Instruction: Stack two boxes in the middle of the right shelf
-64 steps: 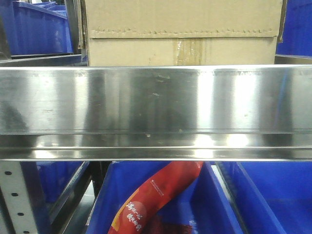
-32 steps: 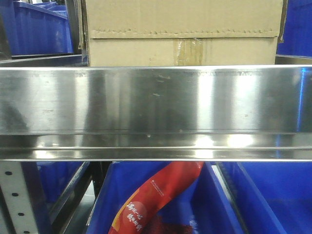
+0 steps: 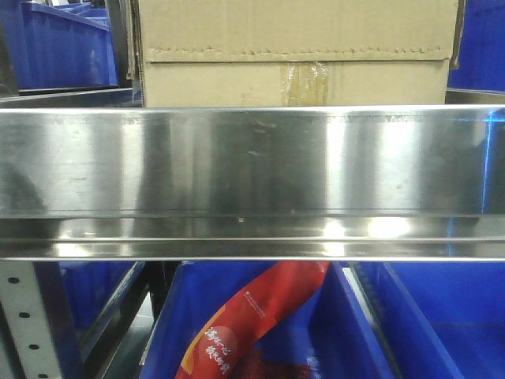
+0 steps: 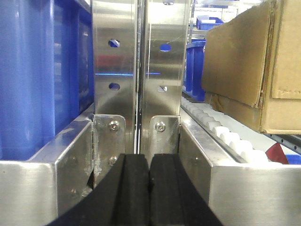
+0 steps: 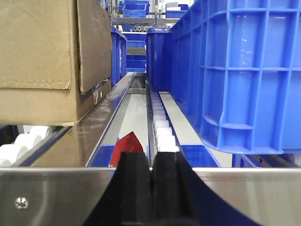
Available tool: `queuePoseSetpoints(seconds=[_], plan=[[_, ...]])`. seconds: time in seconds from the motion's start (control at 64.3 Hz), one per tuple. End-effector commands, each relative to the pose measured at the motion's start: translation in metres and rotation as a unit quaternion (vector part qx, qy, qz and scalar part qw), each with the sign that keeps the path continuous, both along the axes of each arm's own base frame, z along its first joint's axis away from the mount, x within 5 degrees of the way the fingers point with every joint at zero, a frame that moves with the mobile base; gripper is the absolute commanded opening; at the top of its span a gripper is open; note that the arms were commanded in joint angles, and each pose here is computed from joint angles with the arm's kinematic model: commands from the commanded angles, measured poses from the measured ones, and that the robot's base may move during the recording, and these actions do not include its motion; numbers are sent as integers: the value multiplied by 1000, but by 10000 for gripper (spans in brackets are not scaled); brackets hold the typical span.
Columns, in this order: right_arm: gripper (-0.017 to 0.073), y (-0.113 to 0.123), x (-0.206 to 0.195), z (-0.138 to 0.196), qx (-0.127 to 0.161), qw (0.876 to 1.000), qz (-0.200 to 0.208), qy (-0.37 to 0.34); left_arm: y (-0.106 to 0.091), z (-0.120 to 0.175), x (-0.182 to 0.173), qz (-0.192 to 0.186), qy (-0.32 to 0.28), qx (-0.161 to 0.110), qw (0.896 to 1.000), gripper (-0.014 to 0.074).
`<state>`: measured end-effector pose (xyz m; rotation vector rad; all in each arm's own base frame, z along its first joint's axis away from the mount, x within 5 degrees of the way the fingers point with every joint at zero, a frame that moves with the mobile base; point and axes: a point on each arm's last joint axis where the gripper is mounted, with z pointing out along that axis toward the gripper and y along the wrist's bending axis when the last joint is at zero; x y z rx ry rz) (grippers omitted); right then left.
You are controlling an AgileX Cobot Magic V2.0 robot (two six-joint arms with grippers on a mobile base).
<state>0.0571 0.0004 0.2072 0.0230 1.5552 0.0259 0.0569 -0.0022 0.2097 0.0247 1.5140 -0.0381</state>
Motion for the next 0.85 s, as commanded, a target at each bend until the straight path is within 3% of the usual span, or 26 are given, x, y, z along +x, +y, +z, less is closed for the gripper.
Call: queuePoseSetpoints(seconds=[0.0,0.839], plan=[[-162,0,-1,2,0,1000,-3,-14,0,3,-1,1,-15,-1,1000,-111],[-162,0,-1,2,0,1000,-3,-14,0,3,-1,1,-15,-1,1000,-111]])
